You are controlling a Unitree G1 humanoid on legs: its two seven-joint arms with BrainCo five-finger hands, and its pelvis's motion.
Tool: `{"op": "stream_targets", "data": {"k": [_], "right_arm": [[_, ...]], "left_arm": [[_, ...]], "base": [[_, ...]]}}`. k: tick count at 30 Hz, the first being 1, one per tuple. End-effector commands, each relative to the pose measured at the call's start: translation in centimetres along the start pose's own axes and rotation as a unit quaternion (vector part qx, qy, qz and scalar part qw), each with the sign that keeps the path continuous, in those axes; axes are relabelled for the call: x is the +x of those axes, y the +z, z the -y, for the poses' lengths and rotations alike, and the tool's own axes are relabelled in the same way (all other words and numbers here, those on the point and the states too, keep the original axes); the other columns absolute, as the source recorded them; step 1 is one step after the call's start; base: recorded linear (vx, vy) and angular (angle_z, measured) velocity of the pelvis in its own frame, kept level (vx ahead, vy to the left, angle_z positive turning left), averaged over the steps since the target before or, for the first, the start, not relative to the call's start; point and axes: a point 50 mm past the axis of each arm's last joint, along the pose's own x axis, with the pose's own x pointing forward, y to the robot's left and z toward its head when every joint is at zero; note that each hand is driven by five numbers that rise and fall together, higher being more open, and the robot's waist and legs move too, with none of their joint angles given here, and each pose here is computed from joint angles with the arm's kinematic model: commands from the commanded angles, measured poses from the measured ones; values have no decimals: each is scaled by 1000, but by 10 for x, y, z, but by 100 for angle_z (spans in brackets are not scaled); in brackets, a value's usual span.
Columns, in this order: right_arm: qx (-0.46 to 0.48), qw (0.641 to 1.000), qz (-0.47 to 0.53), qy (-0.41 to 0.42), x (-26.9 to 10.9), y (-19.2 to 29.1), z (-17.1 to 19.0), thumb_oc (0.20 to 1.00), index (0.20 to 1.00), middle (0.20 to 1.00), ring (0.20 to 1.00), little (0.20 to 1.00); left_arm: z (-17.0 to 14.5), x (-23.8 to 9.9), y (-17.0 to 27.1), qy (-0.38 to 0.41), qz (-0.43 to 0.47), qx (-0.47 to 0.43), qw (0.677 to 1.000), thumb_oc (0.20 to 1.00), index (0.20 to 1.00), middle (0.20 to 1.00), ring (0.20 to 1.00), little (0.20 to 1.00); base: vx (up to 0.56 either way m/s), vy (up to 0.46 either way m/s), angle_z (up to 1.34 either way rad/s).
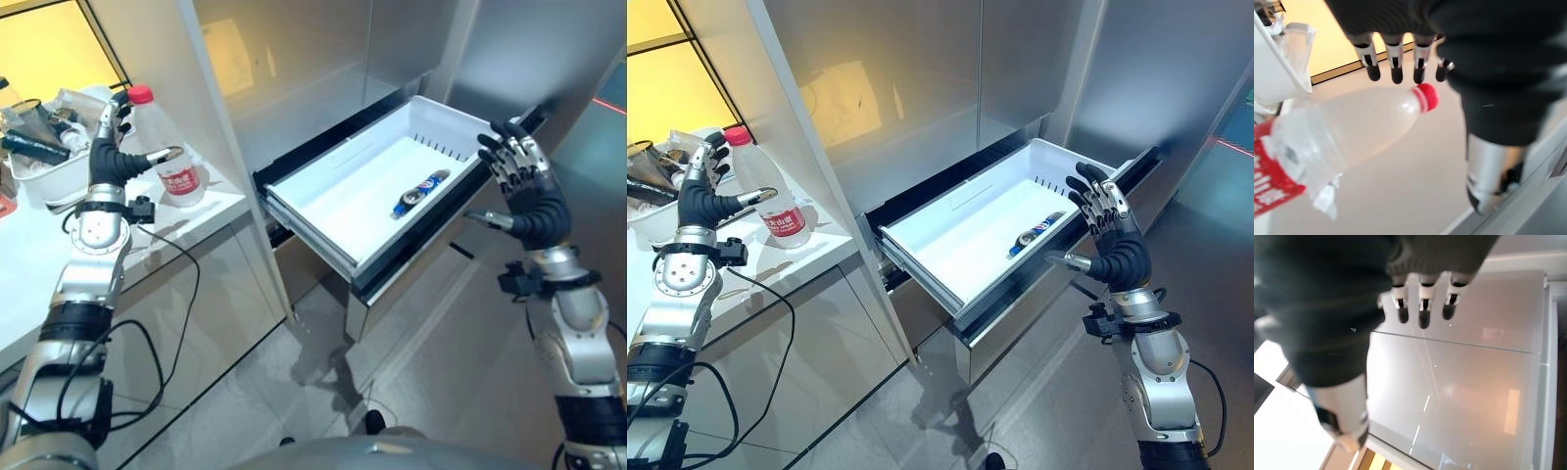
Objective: Take the drinks into the refrigerator
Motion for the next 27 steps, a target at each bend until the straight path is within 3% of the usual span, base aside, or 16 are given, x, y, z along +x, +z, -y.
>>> {"op": "stream_targets", "data": {"k": [1,17,27], "right_arm": [[-11,997,83,2,10,31,3,1000,1000,1000,1000,1000],[-7,997,83,4,7,32,2,1000,1000,1000,1000,1000],[0,997,74,15,7,30,-1,1000,1000,1000,1000,1000]], "left_arm": [[-21,28,31,34,51,11,998,1000,1000,1000,1000,1000],[-24,15,10,55,12,-2,998,1000,1000,1000,1000,1000],[-19,30,11,32,-8,-10,999,1000,1000,1000,1000,1000]], "base": [[0,0,0],[0,0,0],[0,0,0]]}}
